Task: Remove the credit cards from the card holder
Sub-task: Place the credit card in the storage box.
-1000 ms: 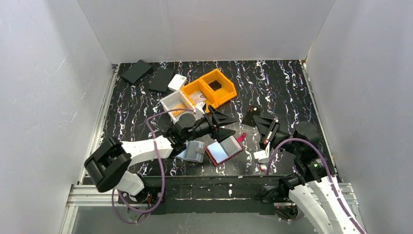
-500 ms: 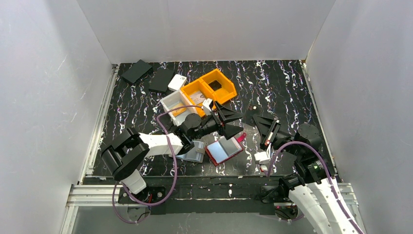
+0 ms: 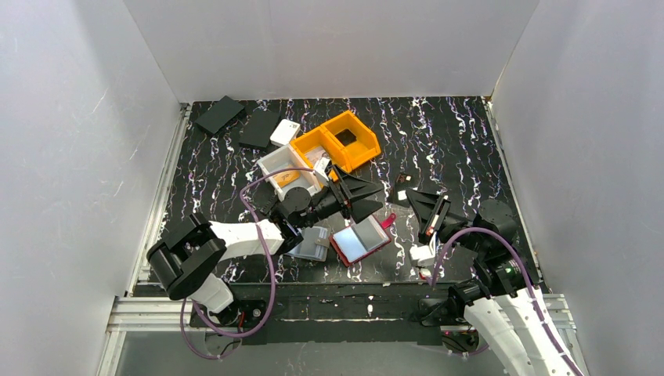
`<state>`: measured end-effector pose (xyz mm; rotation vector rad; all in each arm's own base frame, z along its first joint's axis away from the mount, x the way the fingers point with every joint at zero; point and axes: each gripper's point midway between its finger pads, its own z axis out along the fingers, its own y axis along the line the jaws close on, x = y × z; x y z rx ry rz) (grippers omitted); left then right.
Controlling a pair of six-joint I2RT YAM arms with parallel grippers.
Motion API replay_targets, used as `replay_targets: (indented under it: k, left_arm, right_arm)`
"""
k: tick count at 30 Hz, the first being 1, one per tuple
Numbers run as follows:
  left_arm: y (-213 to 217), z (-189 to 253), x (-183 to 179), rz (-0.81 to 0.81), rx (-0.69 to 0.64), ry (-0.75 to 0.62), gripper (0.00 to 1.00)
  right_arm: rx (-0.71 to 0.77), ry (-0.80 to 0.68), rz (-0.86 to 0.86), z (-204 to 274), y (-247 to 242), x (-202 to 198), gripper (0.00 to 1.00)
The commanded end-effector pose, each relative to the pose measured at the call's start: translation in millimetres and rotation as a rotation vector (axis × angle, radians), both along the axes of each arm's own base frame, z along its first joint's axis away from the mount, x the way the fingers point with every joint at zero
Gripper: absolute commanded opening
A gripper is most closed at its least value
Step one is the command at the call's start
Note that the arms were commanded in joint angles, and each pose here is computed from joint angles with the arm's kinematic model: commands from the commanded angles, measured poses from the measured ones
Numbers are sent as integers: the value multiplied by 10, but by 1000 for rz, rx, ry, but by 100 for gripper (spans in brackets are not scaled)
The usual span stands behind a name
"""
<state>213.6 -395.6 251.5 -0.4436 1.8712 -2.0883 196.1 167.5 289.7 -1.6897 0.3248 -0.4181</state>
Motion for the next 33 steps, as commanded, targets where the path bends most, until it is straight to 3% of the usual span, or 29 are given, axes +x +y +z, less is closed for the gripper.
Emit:
replay_targets:
  k: [1, 8, 12, 14, 18, 20, 21, 22, 24, 27, 29, 33]
  left_arm:
    - [32, 328, -32, -7, -61, -97, 90]
    - [-156, 536, -130, -120, -91, -154, 57]
    - [-241, 532, -178, -162, -93, -152, 49]
    - [-271, 526, -202, -181, -94, -144, 39]
    - [-293, 496, -226, -202, -91, -130, 33]
    - [-298, 495, -240, -210, -93, -136, 18]
    - [-300, 494, -244, -214, -93, -140, 0]
    - [-297, 488, -243, -214, -94, -139, 0]
    - [-278, 486, -254, -206, -90, -155, 0]
    - [-145, 428, -157, -132, -62, -197, 0]
    - [51, 368, -53, -33, -30, -243, 0]
    - [465, 242, 146, 174, 86, -367, 0]
  right_arm:
    - [20, 0, 31, 71, 29, -77, 1]
    - [23, 31, 32, 47, 32, -85, 1]
    - [23, 43, 32, 39, 40, -68, 1]
    - [21, 44, 34, 28, 46, -61, 1]
    - [18, 40, 35, 28, 48, -58, 1]
    - [11, 40, 39, 10, 50, -67, 2]
    - [6, 42, 43, -2, 52, -74, 4]
    - [2, 43, 45, -10, 51, -84, 8]
    - [-8, 52, 50, -41, 50, -106, 27]
    - [-35, 119, 47, -106, 22, -163, 71]
    - [-48, 237, 32, -183, -10, -209, 94]
    - [61, 608, -79, -198, -43, -171, 98]
